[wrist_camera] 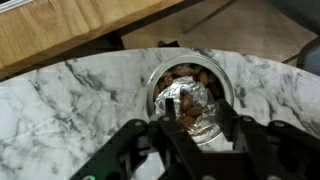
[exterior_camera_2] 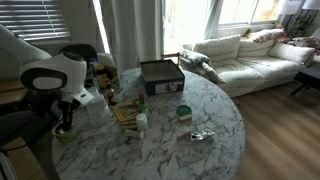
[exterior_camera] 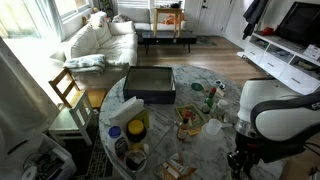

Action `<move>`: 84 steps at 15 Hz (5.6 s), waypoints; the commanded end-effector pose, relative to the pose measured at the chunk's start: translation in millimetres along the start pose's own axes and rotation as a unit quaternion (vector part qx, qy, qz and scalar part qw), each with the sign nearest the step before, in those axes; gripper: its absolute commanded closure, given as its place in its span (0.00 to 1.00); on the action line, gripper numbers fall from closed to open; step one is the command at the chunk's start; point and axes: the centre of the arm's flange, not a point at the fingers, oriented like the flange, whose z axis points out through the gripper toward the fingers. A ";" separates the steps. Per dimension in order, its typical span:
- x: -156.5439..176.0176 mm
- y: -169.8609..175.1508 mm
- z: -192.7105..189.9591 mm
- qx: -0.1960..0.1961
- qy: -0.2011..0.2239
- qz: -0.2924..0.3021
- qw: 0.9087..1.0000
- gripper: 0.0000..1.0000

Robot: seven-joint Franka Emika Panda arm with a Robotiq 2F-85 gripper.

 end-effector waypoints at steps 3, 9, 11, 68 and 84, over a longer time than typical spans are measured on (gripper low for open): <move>-17.4 14.7 18.7 0.006 -0.004 0.003 1.000 0.65; -18.9 12.6 25.2 -0.004 -0.007 0.001 1.000 0.60; -19.3 12.5 27.8 -0.007 -0.006 0.001 1.000 0.66; -14.6 3.3 26.4 -0.035 0.017 -0.044 0.998 0.71; -19.8 -3.0 -3.4 -0.022 0.007 -0.046 0.999 0.98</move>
